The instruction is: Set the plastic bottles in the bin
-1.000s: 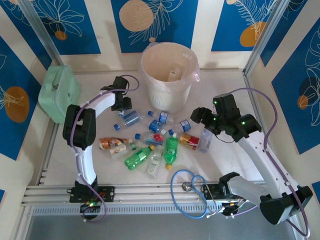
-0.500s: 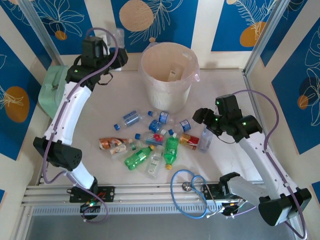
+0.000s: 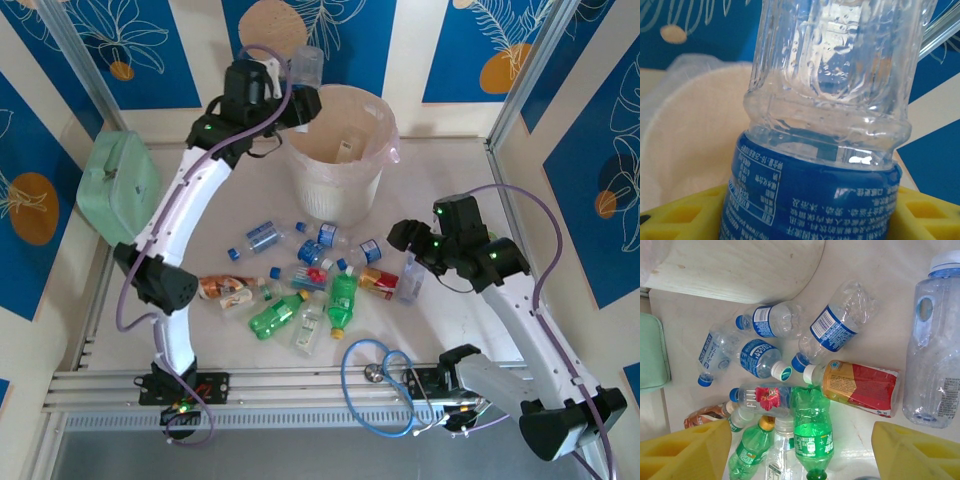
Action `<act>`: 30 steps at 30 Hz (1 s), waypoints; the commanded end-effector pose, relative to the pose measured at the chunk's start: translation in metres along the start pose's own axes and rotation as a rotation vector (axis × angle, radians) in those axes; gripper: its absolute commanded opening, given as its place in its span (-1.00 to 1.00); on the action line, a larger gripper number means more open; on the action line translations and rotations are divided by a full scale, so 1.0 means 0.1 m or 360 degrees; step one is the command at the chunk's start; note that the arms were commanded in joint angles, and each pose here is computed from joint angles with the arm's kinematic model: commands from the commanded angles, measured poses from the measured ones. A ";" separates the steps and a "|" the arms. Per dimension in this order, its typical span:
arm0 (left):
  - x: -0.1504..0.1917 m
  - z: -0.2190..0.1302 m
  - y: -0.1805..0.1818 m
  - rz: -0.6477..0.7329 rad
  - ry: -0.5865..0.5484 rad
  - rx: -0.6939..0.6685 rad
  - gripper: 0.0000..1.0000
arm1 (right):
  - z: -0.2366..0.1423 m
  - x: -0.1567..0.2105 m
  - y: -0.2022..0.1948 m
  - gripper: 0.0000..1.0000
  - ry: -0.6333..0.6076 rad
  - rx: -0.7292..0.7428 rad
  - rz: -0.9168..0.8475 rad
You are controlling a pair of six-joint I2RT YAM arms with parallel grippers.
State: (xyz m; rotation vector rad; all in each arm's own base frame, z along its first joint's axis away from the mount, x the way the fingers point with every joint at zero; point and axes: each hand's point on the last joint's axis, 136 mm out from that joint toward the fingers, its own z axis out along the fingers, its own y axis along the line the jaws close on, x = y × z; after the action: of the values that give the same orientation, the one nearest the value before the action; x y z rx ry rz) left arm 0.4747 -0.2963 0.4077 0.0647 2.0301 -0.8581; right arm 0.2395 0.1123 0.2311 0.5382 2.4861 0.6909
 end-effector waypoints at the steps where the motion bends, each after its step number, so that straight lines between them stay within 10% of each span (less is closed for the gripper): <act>1: -0.04 0.05 -0.19 -0.0049 -0.0039 0.0093 0.25 | 0.00 0.09 -0.04 0.49 0.0045 -0.0002 0.0011; 30: 0.13 -0.06 -0.15 -0.0016 0.0038 0.0011 0.63 | 0.09 0.06 -0.40 0.54 0.0070 0.0206 0.0103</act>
State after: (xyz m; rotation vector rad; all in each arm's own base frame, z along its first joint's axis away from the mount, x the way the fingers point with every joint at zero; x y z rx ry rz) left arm 0.4769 -0.3117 0.3706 0.0267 2.1275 -0.8531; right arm 0.2361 0.0960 0.2167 0.6144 2.5071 0.6361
